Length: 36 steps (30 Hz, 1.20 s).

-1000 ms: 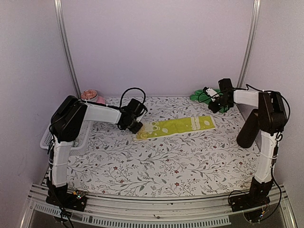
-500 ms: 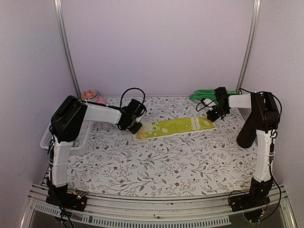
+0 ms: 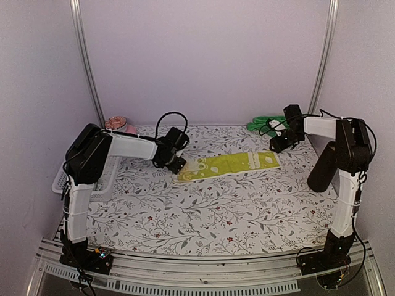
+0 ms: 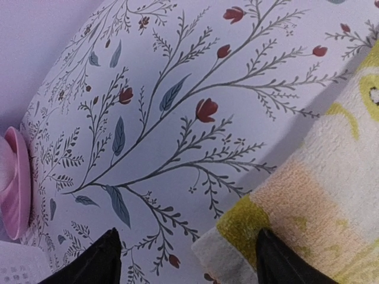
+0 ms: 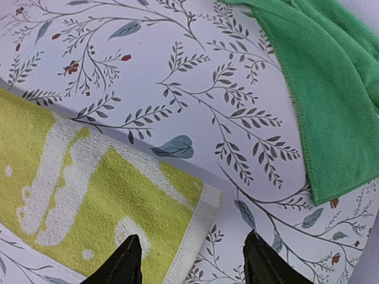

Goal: Roll the towels
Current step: Smooth out the towel at the center of the board, then pick up the towel from the center of the board.

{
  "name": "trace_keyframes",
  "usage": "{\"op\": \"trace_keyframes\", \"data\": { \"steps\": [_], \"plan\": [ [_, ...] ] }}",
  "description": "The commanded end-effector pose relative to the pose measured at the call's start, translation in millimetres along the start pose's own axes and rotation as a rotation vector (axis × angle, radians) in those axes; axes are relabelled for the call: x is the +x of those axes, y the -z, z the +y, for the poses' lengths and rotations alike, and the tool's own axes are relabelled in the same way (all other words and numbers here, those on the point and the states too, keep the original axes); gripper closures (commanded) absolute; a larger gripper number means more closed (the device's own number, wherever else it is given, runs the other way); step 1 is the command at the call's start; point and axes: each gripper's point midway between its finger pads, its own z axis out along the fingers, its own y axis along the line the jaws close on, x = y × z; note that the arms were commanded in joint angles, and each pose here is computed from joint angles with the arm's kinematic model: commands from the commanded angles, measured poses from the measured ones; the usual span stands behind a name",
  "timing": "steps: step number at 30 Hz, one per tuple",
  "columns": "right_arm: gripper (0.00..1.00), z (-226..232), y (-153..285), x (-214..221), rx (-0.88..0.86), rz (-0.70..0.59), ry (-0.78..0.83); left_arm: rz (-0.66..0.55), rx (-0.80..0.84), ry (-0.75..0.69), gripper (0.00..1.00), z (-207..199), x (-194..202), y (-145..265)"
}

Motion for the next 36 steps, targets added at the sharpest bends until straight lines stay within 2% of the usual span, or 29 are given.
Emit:
{"op": "trace_keyframes", "data": {
  "steps": [1,8,16,23,30,36],
  "plan": [
    [0.40,-12,24,9,-0.020,0.005,-0.092,-0.047,0.004,0.031,0.17,12,-22,27],
    [0.40,-6,6,37,-0.117,0.063,-0.194,-0.047,-0.013,0.031,0.03,7,-12,49],
    [0.45,10,-12,49,-0.221,0.114,-0.251,-0.046,-0.037,0.008,0.03,-3,5,75],
    [0.50,19,-25,61,-0.261,0.154,-0.275,-0.080,-0.085,-0.017,0.03,0,9,113],
    [0.57,35,-36,73,-0.323,0.195,-0.296,-0.082,-0.135,-0.046,0.03,0,20,132],
    [0.66,36,-45,81,-0.302,0.225,-0.297,-0.081,-0.154,-0.046,0.03,-9,35,136]
  ]
}}
